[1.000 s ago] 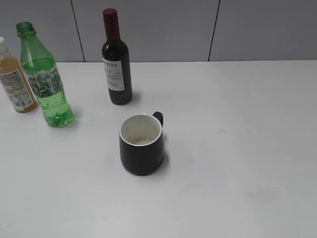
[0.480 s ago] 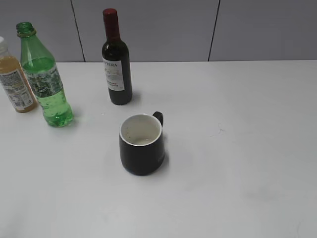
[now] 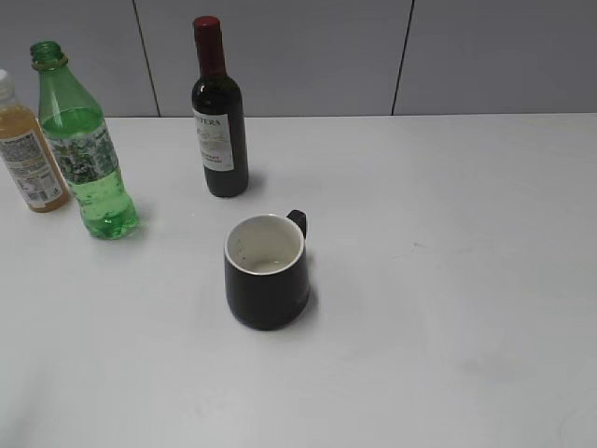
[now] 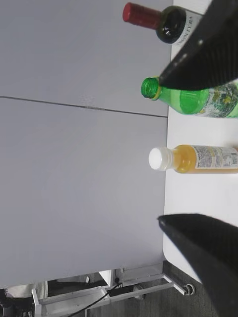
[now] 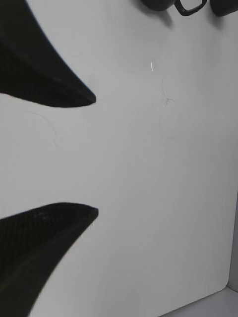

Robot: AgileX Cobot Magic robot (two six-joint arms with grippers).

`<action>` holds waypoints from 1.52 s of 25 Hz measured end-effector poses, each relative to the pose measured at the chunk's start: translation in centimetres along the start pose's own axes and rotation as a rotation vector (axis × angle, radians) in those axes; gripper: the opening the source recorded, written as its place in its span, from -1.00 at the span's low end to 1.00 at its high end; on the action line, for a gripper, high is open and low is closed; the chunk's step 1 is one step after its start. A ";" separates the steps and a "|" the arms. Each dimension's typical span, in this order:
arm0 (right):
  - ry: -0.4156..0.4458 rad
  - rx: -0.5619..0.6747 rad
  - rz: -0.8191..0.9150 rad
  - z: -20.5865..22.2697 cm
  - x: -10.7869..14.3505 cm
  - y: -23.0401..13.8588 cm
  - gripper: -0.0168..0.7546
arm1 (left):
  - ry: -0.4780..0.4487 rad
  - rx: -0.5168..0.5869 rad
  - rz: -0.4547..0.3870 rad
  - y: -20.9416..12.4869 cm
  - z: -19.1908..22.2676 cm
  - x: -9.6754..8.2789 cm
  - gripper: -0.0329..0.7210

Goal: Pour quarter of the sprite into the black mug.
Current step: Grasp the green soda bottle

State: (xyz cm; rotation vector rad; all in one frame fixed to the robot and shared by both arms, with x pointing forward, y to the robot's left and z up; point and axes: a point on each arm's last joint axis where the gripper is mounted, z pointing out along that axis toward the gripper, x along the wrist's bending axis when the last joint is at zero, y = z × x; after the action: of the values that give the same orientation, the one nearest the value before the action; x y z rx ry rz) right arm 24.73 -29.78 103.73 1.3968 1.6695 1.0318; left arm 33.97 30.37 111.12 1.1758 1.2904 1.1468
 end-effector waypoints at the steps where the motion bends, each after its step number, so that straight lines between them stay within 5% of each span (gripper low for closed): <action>1: 0.000 0.000 0.000 0.0 0.0 0.0 0.25 | 0.003 -0.007 0.002 0.1 0.1 0.0 0.64; 8: 0.000 0.000 0.000 0.0 0.0 0.0 0.25 | 0.030 -0.039 0.076 0.3 1.4 0.3 0.64; 22: 0.000 0.000 0.000 0.0 0.0 0.0 0.25 | 0.053 0.033 0.089 -3.2 6.2 0.9 0.64; 38: 0.000 0.000 0.000 0.0 0.0 0.0 0.25 | -0.078 0.054 0.111 -7.7 11.6 -1.6 0.64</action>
State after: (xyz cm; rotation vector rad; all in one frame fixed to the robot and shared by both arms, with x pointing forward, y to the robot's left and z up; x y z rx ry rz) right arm 24.73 -29.78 103.73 1.3968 1.6695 1.0318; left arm 45.23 28.41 103.06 1.3336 1.2162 1.1401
